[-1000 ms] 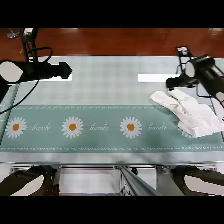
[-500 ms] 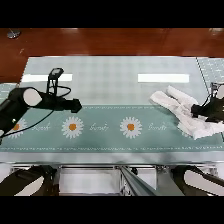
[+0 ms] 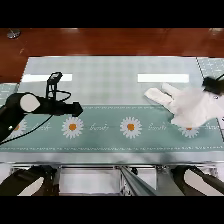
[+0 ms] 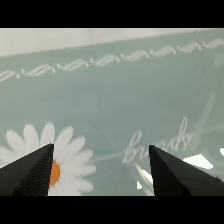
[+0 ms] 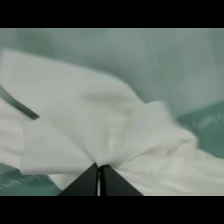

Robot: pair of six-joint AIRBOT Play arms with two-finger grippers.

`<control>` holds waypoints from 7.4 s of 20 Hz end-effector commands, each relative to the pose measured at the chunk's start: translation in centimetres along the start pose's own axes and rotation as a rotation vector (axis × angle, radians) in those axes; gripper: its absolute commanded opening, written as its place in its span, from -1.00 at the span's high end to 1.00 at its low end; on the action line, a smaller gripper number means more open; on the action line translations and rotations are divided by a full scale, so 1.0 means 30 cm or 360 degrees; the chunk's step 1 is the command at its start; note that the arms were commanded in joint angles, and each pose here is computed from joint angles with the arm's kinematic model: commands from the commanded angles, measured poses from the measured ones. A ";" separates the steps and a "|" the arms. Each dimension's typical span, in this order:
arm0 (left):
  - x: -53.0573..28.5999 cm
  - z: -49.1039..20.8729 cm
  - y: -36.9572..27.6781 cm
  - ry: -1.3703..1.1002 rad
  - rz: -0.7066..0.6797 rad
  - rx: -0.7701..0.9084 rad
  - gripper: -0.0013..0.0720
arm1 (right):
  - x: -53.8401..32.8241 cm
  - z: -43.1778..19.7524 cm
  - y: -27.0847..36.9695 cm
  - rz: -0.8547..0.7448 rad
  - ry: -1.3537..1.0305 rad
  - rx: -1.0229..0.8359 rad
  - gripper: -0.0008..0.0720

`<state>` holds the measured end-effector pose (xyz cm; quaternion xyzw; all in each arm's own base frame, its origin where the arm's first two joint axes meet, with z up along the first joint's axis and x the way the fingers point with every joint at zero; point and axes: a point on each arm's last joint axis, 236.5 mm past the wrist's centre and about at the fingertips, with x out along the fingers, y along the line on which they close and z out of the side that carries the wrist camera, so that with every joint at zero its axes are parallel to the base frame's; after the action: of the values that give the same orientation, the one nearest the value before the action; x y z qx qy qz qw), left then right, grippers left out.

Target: Fold the shirts.

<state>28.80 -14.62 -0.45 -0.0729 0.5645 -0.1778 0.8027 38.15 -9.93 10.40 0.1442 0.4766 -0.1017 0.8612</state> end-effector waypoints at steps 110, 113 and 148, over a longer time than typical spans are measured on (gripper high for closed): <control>0.075 0.241 0.029 0.0006 -0.0571 -0.0465 -0.96 | 0.292 -0.317 0.515 0.0516 0.0479 -0.0156 -0.77; -0.032 0.223 0.218 0.0146 -0.0252 -0.0390 -0.95 | 0.218 -0.230 0.394 0.0449 0.0524 -0.0209 -0.72; 0.030 0.090 -0.323 -0.0143 -0.0962 -0.0431 0.90 | 0.410 -0.815 0.553 0.0695 0.0966 0.0057 -0.71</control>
<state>29.52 -24.34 2.14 -0.3515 0.5019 -0.3181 0.7234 30.01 10.96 -9.09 0.2843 0.6488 0.1012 0.6986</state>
